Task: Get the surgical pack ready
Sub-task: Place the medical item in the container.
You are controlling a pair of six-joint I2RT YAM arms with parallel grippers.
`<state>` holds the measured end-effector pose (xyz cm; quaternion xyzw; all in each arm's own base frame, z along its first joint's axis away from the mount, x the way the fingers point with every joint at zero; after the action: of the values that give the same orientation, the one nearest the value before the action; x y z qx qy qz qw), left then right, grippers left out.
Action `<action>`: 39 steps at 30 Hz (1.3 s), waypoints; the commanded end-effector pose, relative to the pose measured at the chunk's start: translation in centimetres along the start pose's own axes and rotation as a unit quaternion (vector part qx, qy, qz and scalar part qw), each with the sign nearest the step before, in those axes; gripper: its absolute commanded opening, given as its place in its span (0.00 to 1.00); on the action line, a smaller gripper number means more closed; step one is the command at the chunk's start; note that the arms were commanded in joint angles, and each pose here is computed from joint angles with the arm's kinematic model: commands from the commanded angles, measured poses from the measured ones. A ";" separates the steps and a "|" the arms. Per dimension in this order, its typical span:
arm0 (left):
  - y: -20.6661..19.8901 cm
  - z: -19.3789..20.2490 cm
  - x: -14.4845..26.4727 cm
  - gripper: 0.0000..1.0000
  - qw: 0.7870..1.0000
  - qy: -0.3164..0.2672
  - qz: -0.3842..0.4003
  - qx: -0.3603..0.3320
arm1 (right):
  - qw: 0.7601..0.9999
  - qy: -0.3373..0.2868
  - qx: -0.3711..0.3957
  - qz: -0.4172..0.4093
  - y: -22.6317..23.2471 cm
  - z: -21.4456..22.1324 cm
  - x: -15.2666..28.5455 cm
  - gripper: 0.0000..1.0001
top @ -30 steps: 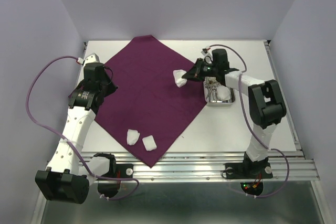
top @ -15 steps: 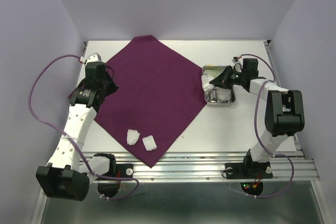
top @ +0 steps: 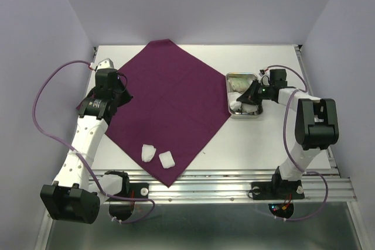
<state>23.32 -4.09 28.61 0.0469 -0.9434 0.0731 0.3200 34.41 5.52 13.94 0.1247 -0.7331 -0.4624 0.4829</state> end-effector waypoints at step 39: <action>-0.8 -0.5 -0.6 0.14 0.999 -0.015 0.048 0.009 | 0.999 -0.021 0.018 -0.019 1.7 -0.4 -1.3 0.04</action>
<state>23.93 -4.77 28.59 0.0114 -0.9451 0.0891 0.3143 34.63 6.26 15.13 0.1048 -0.7531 -0.4463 0.4718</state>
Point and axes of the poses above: each gripper's point midway between its finger pads, its own x axis back along the fingers, its own y axis along the line the jaws close on, z = x × y, the point moved 10 cm from there along x, back along the fingers, and after that the axes turned 15 degrees about -x, right-handed, at the moved point
